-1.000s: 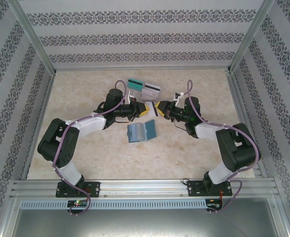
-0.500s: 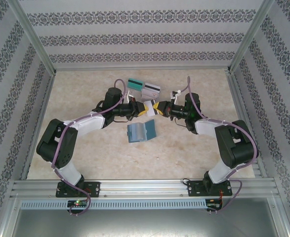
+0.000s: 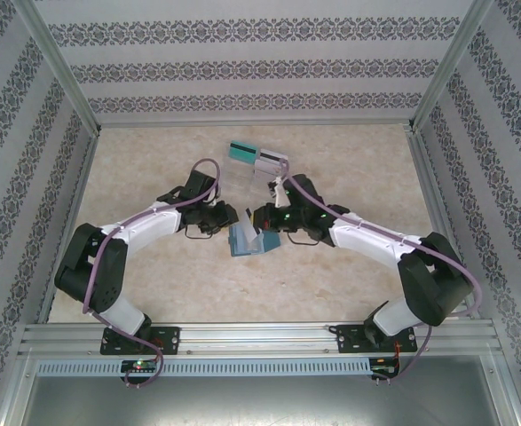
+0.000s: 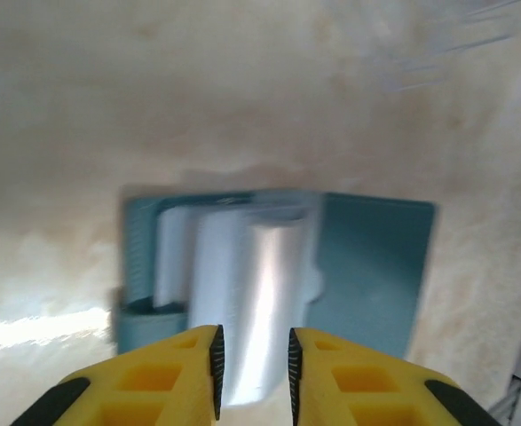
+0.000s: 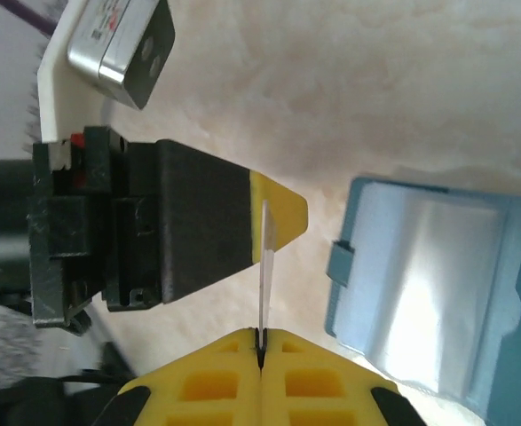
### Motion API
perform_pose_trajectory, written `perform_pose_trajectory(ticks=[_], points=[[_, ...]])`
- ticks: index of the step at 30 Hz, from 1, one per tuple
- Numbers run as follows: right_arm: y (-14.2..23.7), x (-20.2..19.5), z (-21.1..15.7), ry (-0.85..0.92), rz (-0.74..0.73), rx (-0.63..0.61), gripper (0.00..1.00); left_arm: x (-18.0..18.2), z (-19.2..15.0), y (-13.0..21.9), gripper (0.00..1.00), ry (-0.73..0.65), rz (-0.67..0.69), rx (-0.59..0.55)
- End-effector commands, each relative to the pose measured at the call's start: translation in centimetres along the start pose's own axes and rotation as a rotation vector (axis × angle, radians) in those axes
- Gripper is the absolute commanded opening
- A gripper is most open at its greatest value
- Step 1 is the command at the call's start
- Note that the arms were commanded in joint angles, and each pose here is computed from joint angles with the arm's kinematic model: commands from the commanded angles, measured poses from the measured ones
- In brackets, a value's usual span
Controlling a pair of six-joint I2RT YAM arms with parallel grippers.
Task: Put the credit cards into the card holder
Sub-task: Move the card holder to the center of the table.
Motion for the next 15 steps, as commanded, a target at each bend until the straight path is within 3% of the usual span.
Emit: perform_pose_trajectory(ticks=[1, 9, 15], points=[[-1.1, -2.4, -1.5, 0.064, -0.238, 0.064, 0.0, 3.3, 0.4, -0.5, 0.2, 0.012, 0.119, -0.03], [-4.4, -1.3, -2.1, 0.154, -0.405, -0.009, 0.0, 4.0, 1.4, 0.1, 0.09, 0.016, 0.142, -0.112], [-4.5, -1.4, -2.0, 0.201, -0.495, -0.067, 0.0, 4.7, 0.8, -0.9, 0.07, 0.011, 0.116, -0.084]])
Point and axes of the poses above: each hand's point on the last joint's axis, 136 mm out from that joint toward the fingers, its own y axis back along the fingers, its own x axis along the line the jaws close on, z = x × y, the point moved 1 cm from there along y, back along the fingers, and after that the axes turned 15 degrees about y, right-handed, at the moved point
